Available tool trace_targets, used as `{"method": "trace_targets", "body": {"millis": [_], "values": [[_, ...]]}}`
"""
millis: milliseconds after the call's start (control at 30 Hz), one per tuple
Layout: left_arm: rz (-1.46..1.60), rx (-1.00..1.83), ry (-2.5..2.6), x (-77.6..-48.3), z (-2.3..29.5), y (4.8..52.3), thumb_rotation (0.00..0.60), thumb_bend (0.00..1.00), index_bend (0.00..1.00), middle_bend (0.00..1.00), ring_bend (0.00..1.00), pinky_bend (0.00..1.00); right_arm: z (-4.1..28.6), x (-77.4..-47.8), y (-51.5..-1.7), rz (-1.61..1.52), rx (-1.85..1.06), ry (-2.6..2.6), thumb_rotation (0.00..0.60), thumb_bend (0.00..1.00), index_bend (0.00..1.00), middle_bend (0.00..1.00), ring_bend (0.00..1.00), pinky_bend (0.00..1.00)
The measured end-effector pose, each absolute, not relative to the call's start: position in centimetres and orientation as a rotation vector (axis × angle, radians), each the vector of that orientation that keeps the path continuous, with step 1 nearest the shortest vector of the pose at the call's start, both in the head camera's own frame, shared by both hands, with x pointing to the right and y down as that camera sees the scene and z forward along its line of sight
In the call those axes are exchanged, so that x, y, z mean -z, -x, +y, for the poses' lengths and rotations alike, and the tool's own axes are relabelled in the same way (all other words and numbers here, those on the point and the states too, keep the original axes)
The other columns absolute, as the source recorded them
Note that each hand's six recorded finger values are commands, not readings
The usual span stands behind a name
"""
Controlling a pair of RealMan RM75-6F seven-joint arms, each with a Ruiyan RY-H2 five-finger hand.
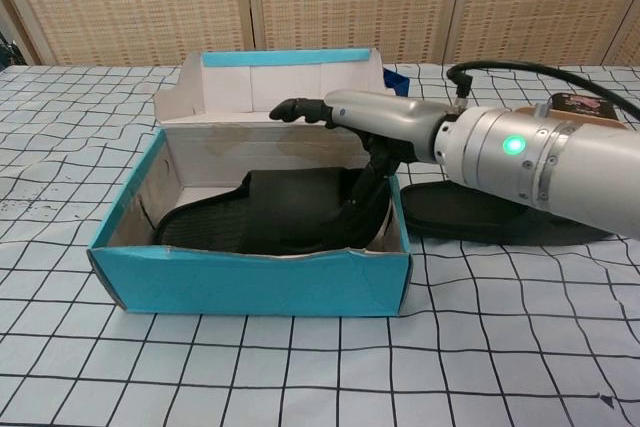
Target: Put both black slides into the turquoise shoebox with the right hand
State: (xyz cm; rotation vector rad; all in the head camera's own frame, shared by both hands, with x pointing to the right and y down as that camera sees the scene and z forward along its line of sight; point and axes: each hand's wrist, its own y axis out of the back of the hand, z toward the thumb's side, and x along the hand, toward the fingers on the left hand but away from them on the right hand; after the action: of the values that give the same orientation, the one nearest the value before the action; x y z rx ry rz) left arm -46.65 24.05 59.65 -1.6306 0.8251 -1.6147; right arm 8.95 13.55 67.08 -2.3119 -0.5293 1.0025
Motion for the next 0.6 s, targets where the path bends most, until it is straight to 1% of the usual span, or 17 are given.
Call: {"method": "trace_targets", "body": {"millis": [167,267,433,500,600], "values": [[0.818,1.620,1.634,-59.8,24.1,46.6,0.600,0.38,0.14,0.05,0.03,0.31,12.7,-65.8,-10.5,-0.616,-1.010,2.282,0.600,0.10,0.02,0.01,0.00,0.08],[0.821,1.619,1.634,-59.7,24.1,46.6,0.600,0.38,0.14,0.05,0.03,0.31,12.1,-64.9,-12.6,-0.652,-1.033,2.187,0.600,0.10,0.02,0.01,0.00,0.08],[0.828,1.620,1.629,-59.7,24.0,46.7,0.600,0.39,0.14,0.06,0.03,0.31,12.1,-64.4,-18.4,-0.592,-1.166,1.996,0.600,0.09,0.02,0.01,0.00,0.08],[0.827,1.624,1.627,-59.8,24.0,46.7,0.600,0.39,0.14,0.06,0.03,0.31,12.4,-64.4,-21.1,-0.572,-1.227,1.946,0.600,0.08,0.02,0.01,0.00,0.08],[0.819,1.629,1.622,-59.9,24.1,46.6,0.600,0.39,0.14,0.06,0.03,0.31,12.4,-64.8,-23.7,-0.560,-1.274,1.907,0.600,0.08,0.02,0.01,0.00,0.08]]}}
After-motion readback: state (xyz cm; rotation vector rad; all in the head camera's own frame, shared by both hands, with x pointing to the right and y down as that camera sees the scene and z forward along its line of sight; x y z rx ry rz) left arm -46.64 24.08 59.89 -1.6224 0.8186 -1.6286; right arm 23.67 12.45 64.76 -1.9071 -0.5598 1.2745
